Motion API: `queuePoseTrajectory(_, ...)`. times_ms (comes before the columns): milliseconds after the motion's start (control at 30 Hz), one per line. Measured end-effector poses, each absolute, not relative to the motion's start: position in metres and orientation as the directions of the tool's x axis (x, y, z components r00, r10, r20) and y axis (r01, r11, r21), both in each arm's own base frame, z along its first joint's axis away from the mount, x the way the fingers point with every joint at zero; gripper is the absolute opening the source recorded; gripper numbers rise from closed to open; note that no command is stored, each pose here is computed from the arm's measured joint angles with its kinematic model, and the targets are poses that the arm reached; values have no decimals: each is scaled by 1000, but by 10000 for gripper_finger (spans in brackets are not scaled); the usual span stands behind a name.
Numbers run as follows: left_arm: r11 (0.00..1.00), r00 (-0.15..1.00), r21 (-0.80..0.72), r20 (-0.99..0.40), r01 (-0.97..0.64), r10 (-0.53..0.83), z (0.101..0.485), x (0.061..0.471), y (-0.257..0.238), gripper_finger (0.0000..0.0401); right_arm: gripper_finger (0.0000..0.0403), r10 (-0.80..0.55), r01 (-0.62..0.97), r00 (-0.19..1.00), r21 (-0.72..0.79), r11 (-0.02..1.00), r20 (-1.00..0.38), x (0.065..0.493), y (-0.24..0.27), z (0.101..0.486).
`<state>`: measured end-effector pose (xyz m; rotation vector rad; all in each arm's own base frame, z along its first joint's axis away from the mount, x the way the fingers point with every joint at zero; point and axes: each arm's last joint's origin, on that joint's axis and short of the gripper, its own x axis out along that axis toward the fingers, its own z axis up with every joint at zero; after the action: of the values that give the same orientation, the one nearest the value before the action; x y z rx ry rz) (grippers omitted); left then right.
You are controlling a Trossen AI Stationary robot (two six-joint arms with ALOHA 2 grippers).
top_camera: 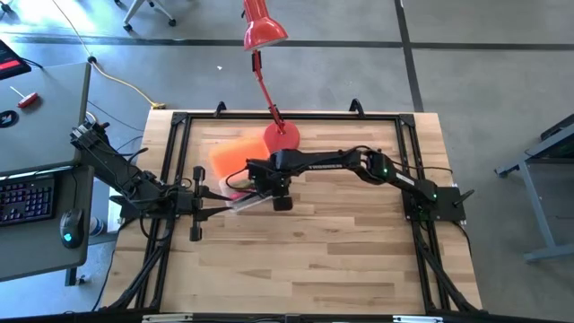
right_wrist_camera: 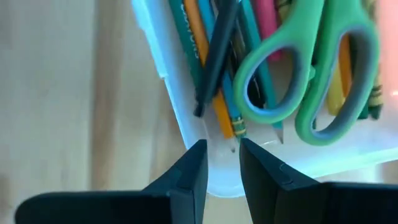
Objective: Pick & place school supplies into a supply box
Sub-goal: Adjust the orange supply box, then close the orange supply box
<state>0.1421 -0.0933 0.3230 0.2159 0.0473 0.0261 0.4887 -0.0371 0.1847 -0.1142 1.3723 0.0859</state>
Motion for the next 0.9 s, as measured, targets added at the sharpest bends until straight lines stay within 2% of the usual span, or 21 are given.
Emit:
queuePoseTrajectory(300,976,999,215,-44,-22,32,323,142,-93,117,73,91,-109,-65,98,989,-994,464,-16,183)
queuePoseTrajectory(500,976,998,215,-44,-23,33,323,142,-93,117,73,58,-130,-181,82,988,-982,453,5,186)
queuePoseTrajectory(600,976,998,215,-44,-23,33,323,142,-93,117,73,-25,-169,-150,1,986,-988,450,14,198)
queuePoseTrajectory(733,976,998,215,-44,-23,33,323,142,-93,117,73,-105,-196,-11,-101,975,-994,447,23,231)
queuePoseTrajectory(900,976,998,215,-44,-23,33,323,142,-93,117,73,-69,-223,180,-109,969,-981,446,34,265)
